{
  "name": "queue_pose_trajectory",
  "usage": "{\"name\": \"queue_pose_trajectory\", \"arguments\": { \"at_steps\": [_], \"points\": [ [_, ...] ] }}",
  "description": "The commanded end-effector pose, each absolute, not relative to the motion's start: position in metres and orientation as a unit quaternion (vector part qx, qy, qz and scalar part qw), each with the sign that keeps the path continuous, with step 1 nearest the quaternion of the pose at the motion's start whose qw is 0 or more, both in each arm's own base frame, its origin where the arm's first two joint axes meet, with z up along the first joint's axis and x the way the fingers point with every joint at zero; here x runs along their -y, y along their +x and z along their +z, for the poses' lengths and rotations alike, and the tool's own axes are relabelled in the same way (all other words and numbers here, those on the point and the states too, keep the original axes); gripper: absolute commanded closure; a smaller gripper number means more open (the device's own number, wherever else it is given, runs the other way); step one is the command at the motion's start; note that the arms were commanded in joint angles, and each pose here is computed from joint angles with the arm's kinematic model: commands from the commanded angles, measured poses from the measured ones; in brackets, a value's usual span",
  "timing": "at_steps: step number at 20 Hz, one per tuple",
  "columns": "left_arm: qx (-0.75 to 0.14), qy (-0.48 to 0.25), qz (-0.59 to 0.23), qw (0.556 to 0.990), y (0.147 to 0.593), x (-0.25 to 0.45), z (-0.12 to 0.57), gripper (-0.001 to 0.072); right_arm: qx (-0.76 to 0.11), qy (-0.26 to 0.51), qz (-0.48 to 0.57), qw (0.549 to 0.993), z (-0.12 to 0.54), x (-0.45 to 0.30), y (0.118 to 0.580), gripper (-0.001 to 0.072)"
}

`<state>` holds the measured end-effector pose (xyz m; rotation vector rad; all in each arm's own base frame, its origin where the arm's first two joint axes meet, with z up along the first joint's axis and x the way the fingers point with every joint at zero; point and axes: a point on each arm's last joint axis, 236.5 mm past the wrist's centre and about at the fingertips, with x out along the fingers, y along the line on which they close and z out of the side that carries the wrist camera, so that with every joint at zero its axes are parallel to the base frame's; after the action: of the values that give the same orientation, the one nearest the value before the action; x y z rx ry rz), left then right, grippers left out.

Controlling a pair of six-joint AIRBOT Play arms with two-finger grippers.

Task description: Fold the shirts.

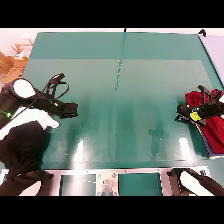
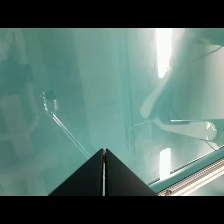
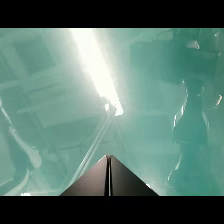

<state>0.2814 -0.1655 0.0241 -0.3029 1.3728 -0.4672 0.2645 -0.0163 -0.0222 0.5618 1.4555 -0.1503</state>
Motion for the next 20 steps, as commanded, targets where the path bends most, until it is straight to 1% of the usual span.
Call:
{"name": "queue_pose_trajectory", "arguments": {
  "at_steps": [1, 6, 9, 10, 11, 12, 14, 15, 16, 20],
  "points": [
    [-0.626, -0.137, -0.213, 0.737, 0.281, 0.165, 0.024, 0.0684, -0.655, 0.253, -0.068, 0.708, -0.022, 0.016, 0.264, 0.0701],
    [-0.622, -0.110, -0.216, 0.745, 0.282, 0.159, 0.021, 0.0684, -0.655, 0.253, -0.068, 0.708, -0.022, 0.016, 0.264, 0.0701],
    [-0.607, -0.040, -0.169, 0.775, 0.300, 0.124, 0.009, 0.0682, -0.655, 0.253, -0.068, 0.708, -0.022, 0.016, 0.264, 0.0701],
    [-0.599, -0.013, -0.146, 0.787, 0.308, 0.108, 0.006, 0.0520, -0.655, 0.253, -0.068, 0.708, -0.022, 0.016, 0.264, 0.0701],
    [-0.588, 0.022, -0.124, 0.799, 0.317, 0.091, 0.005, 0.0091, -0.655, 0.253, -0.068, 0.708, -0.022, 0.016, 0.264, 0.0701],
    [-0.575, 0.062, -0.091, 0.811, 0.327, 0.068, 0.005, -0.0002, -0.655, 0.253, -0.068, 0.708, -0.022, 0.016, 0.264, 0.0701],
    [-0.546, 0.150, -0.037, 0.823, 0.346, 0.024, 0.011, -0.0013, -0.655, 0.253, -0.068, 0.708, -0.022, 0.016, 0.264, 0.0701],
    [-0.540, 0.172, -0.012, 0.824, 0.351, 0.004, 0.011, -0.0013, -0.655, 0.253, -0.068, 0.708, -0.022, 0.016, 0.264, 0.0701],
    [-0.552, 0.178, 0.005, 0.815, 0.349, -0.012, 0.004, -0.0013, -0.655, 0.253, -0.068, 0.708, -0.022, 0.016, 0.264, 0.0701],
    [-0.634, 0.148, 0.051, 0.757, 0.324, -0.063, -0.053, -0.0013, -0.655, 0.253, -0.068, 0.708, -0.022, 0.016, 0.264, 0.0701]
  ]
}}
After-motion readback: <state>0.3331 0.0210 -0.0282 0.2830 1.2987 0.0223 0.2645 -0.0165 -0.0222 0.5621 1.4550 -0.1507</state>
